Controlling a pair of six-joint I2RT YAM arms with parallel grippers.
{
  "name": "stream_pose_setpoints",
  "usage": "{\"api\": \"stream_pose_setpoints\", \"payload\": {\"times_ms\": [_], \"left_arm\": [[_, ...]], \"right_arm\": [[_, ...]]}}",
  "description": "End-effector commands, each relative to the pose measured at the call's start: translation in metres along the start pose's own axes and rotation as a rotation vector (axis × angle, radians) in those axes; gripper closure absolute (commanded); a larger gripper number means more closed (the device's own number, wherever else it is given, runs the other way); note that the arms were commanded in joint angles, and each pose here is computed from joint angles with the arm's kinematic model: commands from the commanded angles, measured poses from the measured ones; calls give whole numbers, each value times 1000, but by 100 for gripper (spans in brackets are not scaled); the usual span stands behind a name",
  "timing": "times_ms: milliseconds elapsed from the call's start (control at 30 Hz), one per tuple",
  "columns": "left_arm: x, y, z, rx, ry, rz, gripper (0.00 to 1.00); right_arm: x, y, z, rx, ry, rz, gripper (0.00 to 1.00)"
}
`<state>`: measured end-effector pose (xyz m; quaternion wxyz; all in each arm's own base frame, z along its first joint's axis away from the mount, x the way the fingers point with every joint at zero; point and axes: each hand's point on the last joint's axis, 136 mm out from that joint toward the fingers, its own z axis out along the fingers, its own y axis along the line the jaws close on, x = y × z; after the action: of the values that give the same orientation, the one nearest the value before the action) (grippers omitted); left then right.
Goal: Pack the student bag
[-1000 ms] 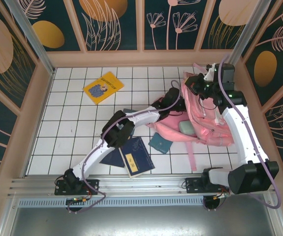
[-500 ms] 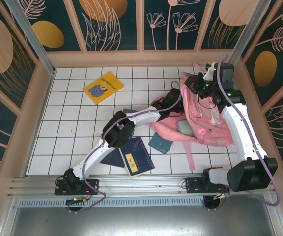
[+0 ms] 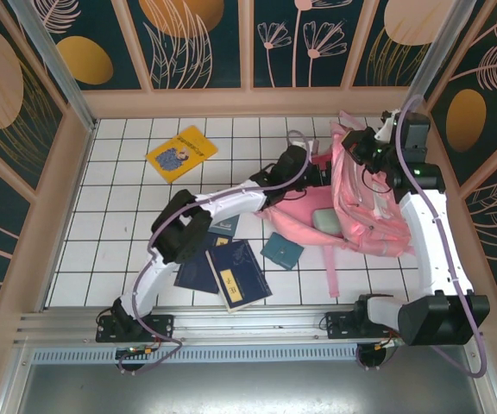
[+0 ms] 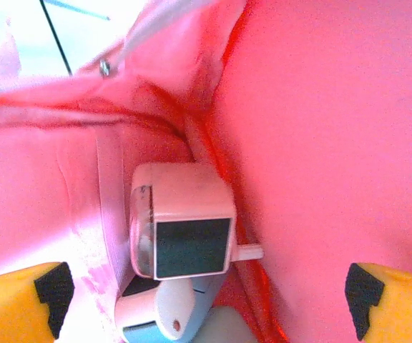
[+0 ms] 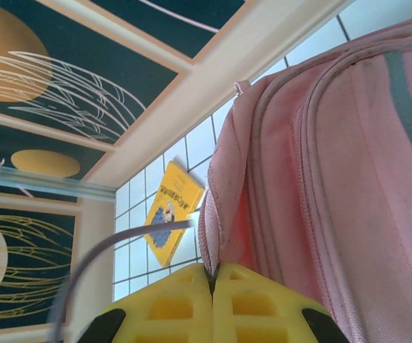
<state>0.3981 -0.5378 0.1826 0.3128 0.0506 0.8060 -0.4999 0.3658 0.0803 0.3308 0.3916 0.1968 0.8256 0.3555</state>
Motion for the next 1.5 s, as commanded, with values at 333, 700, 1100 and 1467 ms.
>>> {"api": "stream_pose_setpoints", "payload": {"times_ms": [333,700,1100,1467], "left_arm": [[-65,13,-147,-275,-252,50,2],[8,117,-249,-770,-13,-118,4],[86,171,-318,-834,110,-297,8],[136,173,-319,-695,208,-433,24]], "right_arm": [[-57,-28,-42,278,-310,-105,100],[-46,-25,-11,263,-216,-129,100],[47,-42,44,260,51,-219,100],[81,-58,56,250,157,-226,100]]}}
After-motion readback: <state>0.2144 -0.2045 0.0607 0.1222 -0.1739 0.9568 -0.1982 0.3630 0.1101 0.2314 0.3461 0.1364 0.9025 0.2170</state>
